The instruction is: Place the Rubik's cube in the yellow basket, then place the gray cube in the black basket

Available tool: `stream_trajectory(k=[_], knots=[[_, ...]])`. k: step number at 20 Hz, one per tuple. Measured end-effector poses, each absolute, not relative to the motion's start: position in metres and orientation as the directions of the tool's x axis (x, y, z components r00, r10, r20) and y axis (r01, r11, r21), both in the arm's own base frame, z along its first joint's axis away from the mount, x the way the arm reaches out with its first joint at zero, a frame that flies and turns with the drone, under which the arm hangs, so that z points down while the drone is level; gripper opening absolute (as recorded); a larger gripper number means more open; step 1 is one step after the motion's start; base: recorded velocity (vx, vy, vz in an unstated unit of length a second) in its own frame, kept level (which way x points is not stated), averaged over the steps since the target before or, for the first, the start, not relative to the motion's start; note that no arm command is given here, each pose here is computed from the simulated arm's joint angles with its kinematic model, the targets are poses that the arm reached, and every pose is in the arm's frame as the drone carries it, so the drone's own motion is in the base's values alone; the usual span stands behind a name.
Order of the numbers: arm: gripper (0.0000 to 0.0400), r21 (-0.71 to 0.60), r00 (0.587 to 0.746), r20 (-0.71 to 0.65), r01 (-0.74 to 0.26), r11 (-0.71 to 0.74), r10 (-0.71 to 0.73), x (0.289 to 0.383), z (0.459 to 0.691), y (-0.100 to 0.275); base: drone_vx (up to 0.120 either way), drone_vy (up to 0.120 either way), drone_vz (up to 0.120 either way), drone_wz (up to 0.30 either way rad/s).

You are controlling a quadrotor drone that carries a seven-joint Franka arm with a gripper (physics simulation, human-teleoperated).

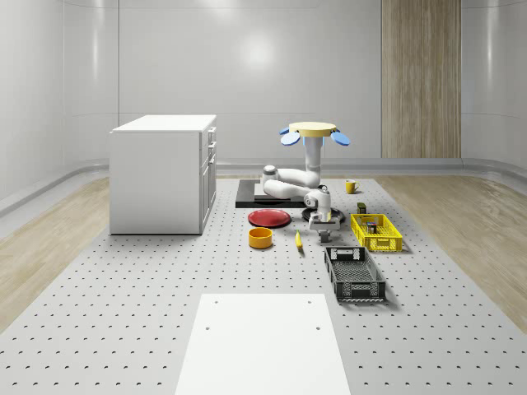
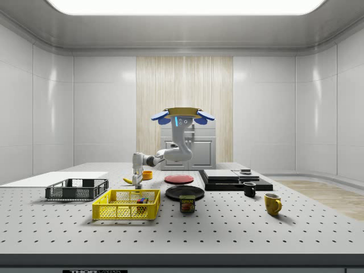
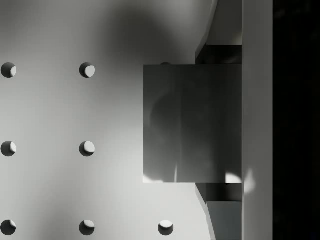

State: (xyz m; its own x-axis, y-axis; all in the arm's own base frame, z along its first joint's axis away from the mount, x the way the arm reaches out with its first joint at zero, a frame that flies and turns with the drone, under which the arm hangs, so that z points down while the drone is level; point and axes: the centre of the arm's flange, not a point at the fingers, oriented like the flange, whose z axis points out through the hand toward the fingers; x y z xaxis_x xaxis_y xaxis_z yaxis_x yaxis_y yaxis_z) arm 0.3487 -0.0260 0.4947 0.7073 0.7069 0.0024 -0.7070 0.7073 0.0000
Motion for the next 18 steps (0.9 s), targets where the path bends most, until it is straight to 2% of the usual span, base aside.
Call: stream_trajectory(k=[5,10,18], knots=[[0.0250,0.000,0.707,0.002,-0.707,0.707,0.707,0.3487,0.484,-0.026,0.000,0.000,0.008,0.000],[0.0250,0.000,0.707,0.002,-0.707,0.707,0.707,0.3487,0.472,-0.026,0.000,0.000,0.120,0.000],[0.0250,0.000,0.707,0.002,-0.707,0.707,0.707,0.3487,0.466,-0.026,0.000,0.000,0.120,0.000]])
